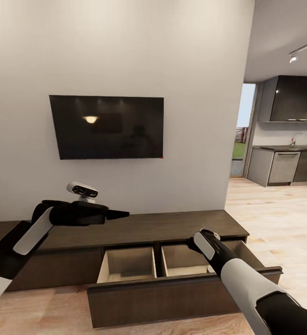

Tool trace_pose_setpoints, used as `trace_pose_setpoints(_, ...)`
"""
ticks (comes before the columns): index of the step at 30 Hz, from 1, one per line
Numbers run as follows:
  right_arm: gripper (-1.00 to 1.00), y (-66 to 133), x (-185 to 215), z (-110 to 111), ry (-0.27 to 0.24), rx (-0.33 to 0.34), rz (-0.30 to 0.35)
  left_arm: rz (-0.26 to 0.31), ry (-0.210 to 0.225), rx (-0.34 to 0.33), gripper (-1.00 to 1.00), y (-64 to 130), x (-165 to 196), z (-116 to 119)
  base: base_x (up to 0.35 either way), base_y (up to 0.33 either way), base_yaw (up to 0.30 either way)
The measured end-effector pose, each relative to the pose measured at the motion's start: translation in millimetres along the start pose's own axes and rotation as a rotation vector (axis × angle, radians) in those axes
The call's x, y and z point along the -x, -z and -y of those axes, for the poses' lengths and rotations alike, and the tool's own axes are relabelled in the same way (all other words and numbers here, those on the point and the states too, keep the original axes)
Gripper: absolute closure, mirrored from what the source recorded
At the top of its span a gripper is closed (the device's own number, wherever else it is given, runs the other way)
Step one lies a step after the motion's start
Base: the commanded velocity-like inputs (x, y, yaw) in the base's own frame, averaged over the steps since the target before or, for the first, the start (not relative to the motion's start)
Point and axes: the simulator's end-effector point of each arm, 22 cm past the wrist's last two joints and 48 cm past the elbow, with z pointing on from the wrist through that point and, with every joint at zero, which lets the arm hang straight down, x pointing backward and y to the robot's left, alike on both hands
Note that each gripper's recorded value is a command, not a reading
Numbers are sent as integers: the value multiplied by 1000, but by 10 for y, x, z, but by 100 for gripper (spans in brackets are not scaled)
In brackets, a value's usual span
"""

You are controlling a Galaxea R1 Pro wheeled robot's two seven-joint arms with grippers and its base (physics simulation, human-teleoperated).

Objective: Place each of the two pumpkins and all three candles from the living room inside a cabinet in the living room (use any cabinet), then make sure every cabinet is closed, and position the cauldron so it is next to a table in the living room.

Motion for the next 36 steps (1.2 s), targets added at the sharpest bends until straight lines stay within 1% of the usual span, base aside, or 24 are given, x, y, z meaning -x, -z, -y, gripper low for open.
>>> trace_pose_setpoints(4,-100,-2,-1,1,0,0,0,8,8,5,-100,28,11,-33,-70,29,0)
trace_pose_setpoints(8,-100,-4,-1,1,0,0,0,10,11,7,-100,37,14,-45,-204,113,0)
trace_pose_setpoints(15,-100,-5,-2,1,0,0,-1,12,13,7,-100,42,16,-50,-264,124,0)
trace_pose_setpoints(25,-100,-7,-9,3,0,-1,-3,18,18,10,-100,60,23,-70,-294,18,0)
trace_pose_setpoints(36,-100,-3,-15,3,2,0,-6,36,38,27,-100,121,42,-153,-46,93,0)
